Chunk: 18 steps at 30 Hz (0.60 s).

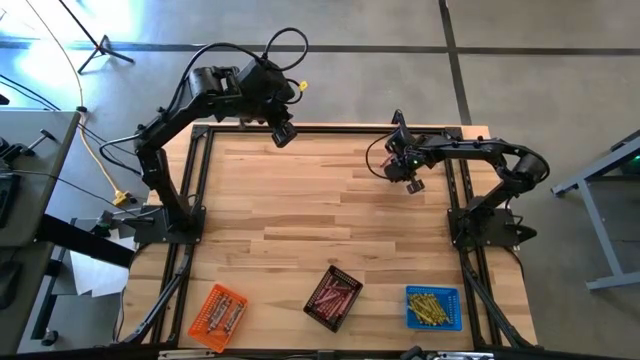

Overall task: Sort crayons
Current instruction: Put the yellow crayon into the blue bin

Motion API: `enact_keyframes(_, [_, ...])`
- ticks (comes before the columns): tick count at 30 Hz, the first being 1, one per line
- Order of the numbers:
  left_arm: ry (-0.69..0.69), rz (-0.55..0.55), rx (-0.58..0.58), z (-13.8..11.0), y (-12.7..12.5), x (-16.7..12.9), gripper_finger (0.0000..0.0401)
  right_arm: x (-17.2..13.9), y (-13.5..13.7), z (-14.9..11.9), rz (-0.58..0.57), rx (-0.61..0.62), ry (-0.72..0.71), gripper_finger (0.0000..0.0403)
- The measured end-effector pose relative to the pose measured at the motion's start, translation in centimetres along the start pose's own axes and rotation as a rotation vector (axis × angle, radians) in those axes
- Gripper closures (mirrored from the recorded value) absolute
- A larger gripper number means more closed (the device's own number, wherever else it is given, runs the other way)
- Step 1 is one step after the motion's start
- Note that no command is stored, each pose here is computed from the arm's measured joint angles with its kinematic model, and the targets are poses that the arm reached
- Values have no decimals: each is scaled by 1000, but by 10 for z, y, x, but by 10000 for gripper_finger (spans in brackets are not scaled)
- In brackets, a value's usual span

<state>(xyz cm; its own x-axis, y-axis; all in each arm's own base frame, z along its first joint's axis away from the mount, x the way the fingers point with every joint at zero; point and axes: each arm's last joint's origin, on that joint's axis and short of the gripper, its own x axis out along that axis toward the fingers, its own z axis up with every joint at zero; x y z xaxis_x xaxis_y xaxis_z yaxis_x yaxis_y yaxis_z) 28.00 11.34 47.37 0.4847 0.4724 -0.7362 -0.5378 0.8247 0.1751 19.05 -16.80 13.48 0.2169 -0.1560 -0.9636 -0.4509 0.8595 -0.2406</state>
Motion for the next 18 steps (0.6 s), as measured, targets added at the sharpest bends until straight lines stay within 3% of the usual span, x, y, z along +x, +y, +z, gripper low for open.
enact_keyframes(4, [0,-1,1,0,-1,0,300,0,2,-1,25,48,8,336])
enact_keyframes(9, [-2,-10,12,0,-5,-1,300,0,8,-5,135,338,-55,336])
enact_keyframes(14, [-4,-18,21,0,-8,-2,300,0,9,-5,155,362,-67,336])
enact_keyframes(18, [-5,-21,23,0,-9,-3,300,-1,14,-5,208,454,-49,336])
